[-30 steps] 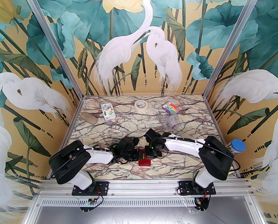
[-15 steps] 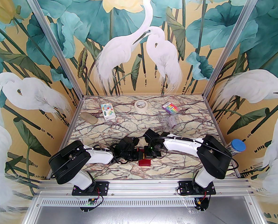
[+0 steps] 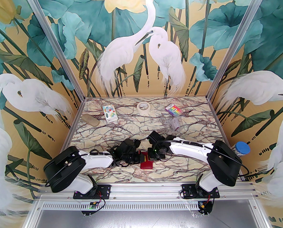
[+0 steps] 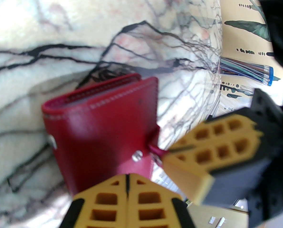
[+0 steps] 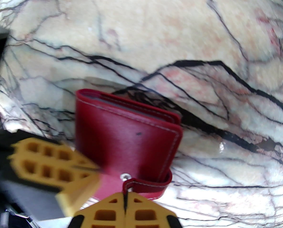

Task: Put the credit cards into the card holder

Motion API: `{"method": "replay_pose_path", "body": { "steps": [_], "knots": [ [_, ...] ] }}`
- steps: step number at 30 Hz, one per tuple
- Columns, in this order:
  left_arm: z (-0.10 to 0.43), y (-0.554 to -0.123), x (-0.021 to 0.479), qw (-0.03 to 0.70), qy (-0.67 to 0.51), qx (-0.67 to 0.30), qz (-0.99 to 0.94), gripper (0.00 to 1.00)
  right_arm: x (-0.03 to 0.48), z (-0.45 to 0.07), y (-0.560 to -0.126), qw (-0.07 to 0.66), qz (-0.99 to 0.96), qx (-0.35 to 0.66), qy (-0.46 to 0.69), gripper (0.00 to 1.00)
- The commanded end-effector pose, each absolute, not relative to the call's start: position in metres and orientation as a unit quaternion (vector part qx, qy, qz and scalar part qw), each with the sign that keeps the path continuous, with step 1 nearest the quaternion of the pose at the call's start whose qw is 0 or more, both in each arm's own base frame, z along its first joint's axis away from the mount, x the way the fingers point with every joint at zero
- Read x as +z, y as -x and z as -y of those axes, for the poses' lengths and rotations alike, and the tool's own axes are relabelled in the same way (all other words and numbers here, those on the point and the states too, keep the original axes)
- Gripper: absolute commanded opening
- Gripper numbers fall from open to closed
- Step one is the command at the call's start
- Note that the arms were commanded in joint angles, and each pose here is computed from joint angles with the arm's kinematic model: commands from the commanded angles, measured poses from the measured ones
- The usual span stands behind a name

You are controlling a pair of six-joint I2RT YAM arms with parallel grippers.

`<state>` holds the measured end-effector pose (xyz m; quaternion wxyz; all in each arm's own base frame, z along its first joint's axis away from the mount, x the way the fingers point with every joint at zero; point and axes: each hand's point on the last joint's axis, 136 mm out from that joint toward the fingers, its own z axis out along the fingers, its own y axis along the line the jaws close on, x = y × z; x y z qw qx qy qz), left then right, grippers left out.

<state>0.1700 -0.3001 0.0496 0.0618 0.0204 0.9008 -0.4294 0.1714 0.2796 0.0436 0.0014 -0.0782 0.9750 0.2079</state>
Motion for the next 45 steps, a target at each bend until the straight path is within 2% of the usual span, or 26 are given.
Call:
{"method": "replay_pose_path", "body": {
  "steps": [1, 9, 11, 20, 34, 45],
  "knots": [
    [0.294, -0.17, 0.059, 0.076, -0.03, -0.41, -0.908, 0.15, 0.039, -0.282, -0.173, 0.005, -0.975, 0.209, 0.074, 0.0],
    [0.274, -0.164, 0.042, 0.064, -0.03, -0.347, -0.935, 0.27, 0.038, -0.284, -0.172, 0.002, -0.974, 0.213, 0.076, 0.0],
    [0.273, -0.164, 0.037, 0.059, -0.027, -0.343, -0.937, 0.28, 0.037, -0.285, -0.171, -0.001, -0.974, 0.215, 0.079, 0.0],
    [0.281, -0.167, 0.024, 0.05, -0.023, -0.348, -0.936, 0.26, 0.032, -0.287, -0.169, -0.013, -0.973, 0.215, 0.083, 0.0],
    [0.285, -0.168, 0.018, 0.044, -0.017, -0.354, -0.934, 0.15, 0.03, -0.289, -0.166, -0.026, -0.972, 0.214, 0.091, 0.0],
    [0.285, -0.167, 0.015, 0.041, -0.016, -0.354, -0.934, 0.13, 0.027, -0.29, -0.166, -0.034, -0.973, 0.209, 0.095, 0.0]
  ]
}}
